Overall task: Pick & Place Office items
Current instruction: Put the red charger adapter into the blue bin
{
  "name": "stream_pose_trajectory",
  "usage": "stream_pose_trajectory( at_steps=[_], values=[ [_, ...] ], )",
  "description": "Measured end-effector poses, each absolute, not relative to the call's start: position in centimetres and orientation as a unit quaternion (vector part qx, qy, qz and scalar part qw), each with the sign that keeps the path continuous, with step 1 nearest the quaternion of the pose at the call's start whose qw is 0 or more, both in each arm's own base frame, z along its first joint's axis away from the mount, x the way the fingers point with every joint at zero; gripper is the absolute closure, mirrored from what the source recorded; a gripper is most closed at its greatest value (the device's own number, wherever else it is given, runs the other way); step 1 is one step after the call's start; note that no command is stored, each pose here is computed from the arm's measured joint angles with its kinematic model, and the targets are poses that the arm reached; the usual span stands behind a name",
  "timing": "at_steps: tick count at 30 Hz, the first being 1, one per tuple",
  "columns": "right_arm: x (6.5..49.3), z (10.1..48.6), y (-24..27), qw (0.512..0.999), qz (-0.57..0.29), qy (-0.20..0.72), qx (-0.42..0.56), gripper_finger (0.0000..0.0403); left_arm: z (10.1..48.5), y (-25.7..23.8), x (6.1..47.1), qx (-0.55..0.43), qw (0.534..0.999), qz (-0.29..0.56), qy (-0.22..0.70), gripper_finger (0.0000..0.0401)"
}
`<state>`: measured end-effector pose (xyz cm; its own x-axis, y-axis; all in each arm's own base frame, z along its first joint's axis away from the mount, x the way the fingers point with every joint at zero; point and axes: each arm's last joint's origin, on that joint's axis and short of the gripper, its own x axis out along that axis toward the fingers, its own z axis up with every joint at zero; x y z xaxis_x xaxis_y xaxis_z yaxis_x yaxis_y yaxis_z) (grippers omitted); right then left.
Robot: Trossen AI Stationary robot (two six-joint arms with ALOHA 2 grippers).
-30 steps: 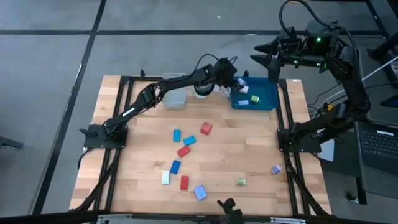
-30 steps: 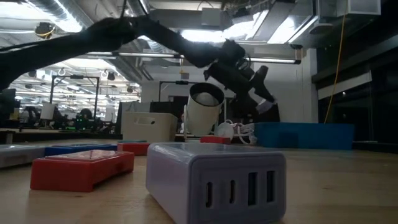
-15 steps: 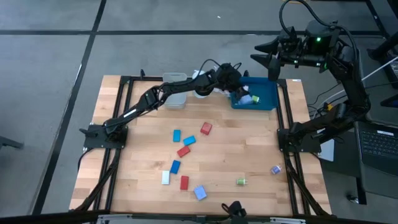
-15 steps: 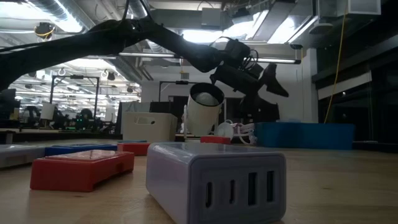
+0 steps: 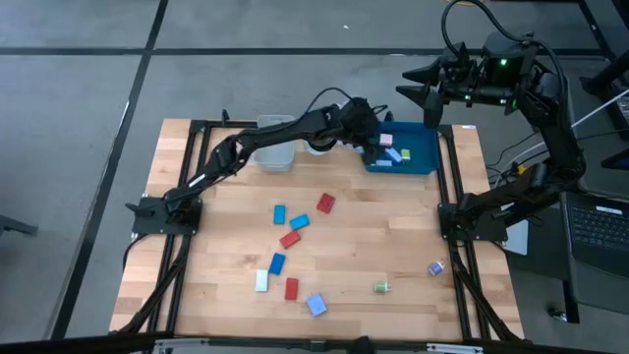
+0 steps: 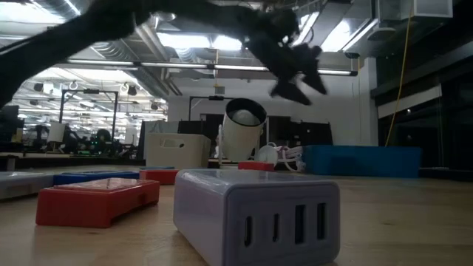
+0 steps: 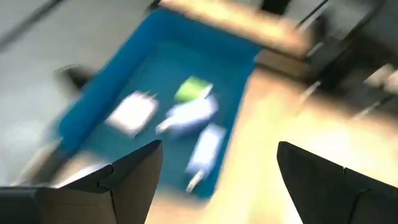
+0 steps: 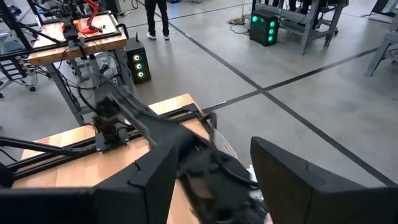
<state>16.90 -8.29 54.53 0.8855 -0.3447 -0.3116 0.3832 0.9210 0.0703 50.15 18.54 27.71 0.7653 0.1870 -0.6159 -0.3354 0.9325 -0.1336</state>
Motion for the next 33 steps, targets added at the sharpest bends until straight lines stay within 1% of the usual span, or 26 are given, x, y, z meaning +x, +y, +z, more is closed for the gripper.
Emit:
stream_pose_trajectory(
  at_steps=[3, 5, 7, 10, 12, 15, 19, 21, 25, 30, 33],
  values=[
    [16.9, 54.5, -8.3, 0.969, -0.187, 0.149, 0.061, 0.0195, 29.9, 16.3, 47.8, -0.089, 0.895, 0.197, 0.391, 0.0091],
    [16.9, 54.5, -8.3, 0.970, -0.186, 0.149, 0.056, 0.0195, 31.1, 14.9, 46.1, -0.130, 0.866, 0.224, 0.428, 0.0091],
    [16.9, 54.6, -8.3, 0.970, -0.185, 0.146, 0.051, 0.0195, 31.2, 13.5, 45.0, -0.182, 0.828, 0.248, 0.468, 0.0091],
    [17.0, 54.7, -8.3, 0.972, -0.184, 0.140, 0.049, 0.0195, 30.5, 11.8, 43.9, -0.187, 0.775, 0.300, 0.524, 0.0091],
    [17.0, 54.8, -8.3, 0.973, -0.181, 0.136, 0.048, 0.0195, 30.1, 10.8, 43.9, -0.206, 0.761, 0.317, 0.527, 0.0091],
    [17.1, 55.0, -8.3, 0.976, -0.170, 0.127, 0.047, 0.0195, 28.5, 8.9, 44.4, -0.255, 0.739, 0.305, 0.544, 0.0091],
    [17.1, 55.0, -8.2, 0.979, -0.156, 0.125, 0.048, 0.0195, 25.3, 6.9, 45.1, -0.279, 0.724, 0.296, 0.558, 0.0091],
    [17.1, 55.0, -8.1, 0.980, -0.148, 0.125, 0.049, 0.0195, 23.8, 6.5, 45.0, -0.298, 0.706, 0.293, 0.572, 0.0091],
    [17.1, 55.0, -8.1, 0.980, -0.145, 0.125, 0.050, 0.0195, 21.1, 6.2, 44.6, -0.302, 0.681, 0.303, 0.595, 0.0091],
    [17.1, 55.0, -8.1, 0.979, -0.146, 0.125, 0.060, 0.0195, 19.9, 6.5, 45.0, -0.331, 0.692, 0.276, 0.580, 0.0091],
    [17.2, 55.0, -8.0, 0.979, -0.146, 0.122, 0.079, 0.0195, 19.8, 6.7, 45.2, -0.335, 0.698, 0.277, 0.569, 0.0090]
  ],
)
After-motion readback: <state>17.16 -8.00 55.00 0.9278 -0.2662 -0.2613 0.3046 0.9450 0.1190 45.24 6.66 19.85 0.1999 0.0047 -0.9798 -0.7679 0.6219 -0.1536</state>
